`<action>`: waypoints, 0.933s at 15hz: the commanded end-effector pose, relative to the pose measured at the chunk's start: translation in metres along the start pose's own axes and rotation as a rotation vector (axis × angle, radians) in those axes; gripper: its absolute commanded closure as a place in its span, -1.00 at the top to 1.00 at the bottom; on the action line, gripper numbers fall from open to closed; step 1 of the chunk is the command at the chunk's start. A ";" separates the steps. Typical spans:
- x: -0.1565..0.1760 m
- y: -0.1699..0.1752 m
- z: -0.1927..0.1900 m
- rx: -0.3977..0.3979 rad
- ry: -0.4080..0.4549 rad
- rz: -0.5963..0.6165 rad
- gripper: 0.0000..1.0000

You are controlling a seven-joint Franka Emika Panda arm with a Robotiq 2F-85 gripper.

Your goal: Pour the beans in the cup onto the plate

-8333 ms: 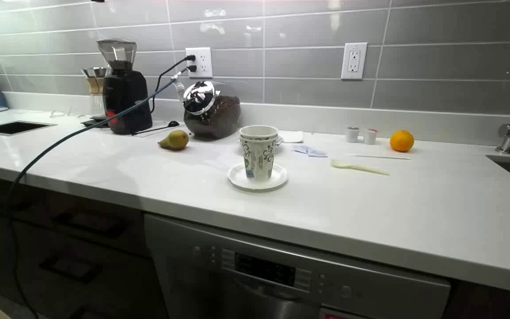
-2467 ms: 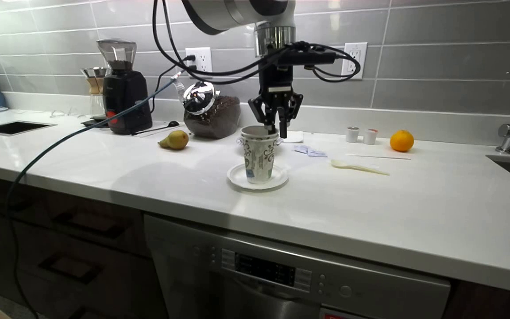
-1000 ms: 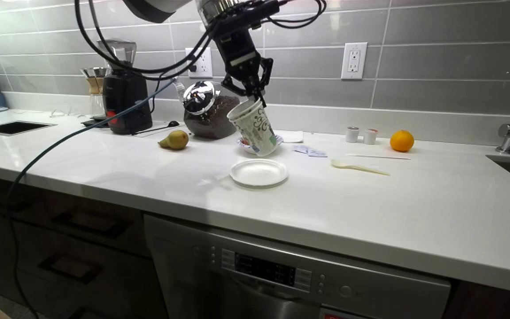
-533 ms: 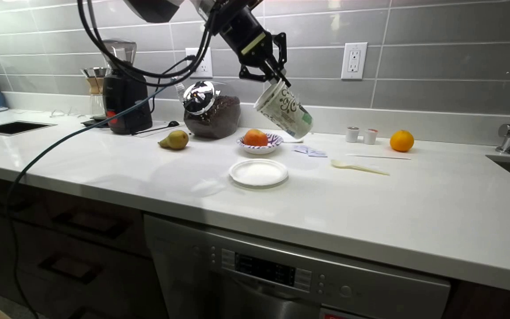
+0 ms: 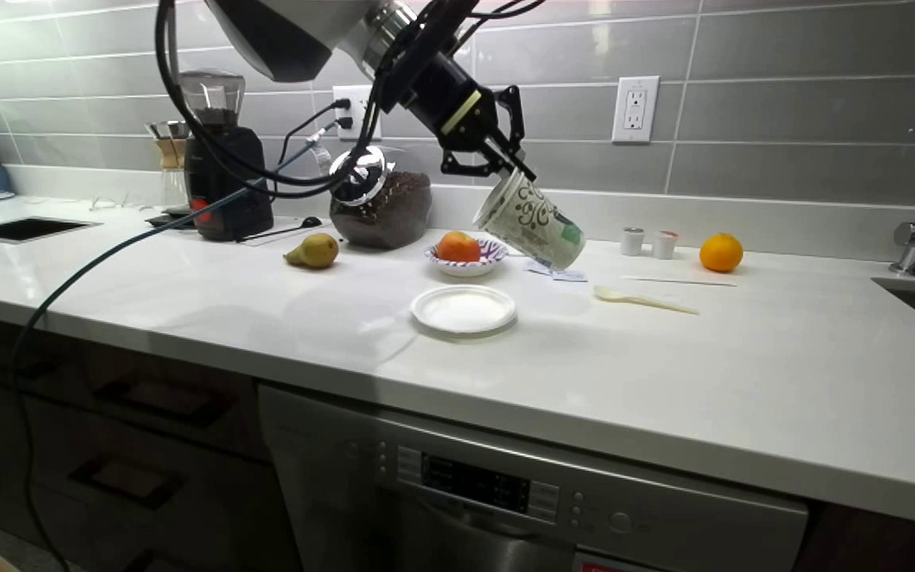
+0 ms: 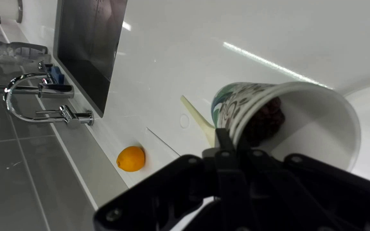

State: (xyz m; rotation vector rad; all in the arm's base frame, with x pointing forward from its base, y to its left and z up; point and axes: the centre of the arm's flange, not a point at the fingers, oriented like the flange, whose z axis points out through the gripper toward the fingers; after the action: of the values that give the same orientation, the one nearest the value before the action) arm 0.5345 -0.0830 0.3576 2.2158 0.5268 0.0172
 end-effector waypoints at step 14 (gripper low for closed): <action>0.031 -0.057 -0.018 -0.266 -0.290 -0.020 -0.98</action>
State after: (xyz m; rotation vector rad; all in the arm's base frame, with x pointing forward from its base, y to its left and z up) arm 0.5283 -0.0489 0.3278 2.0389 0.4286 -0.1815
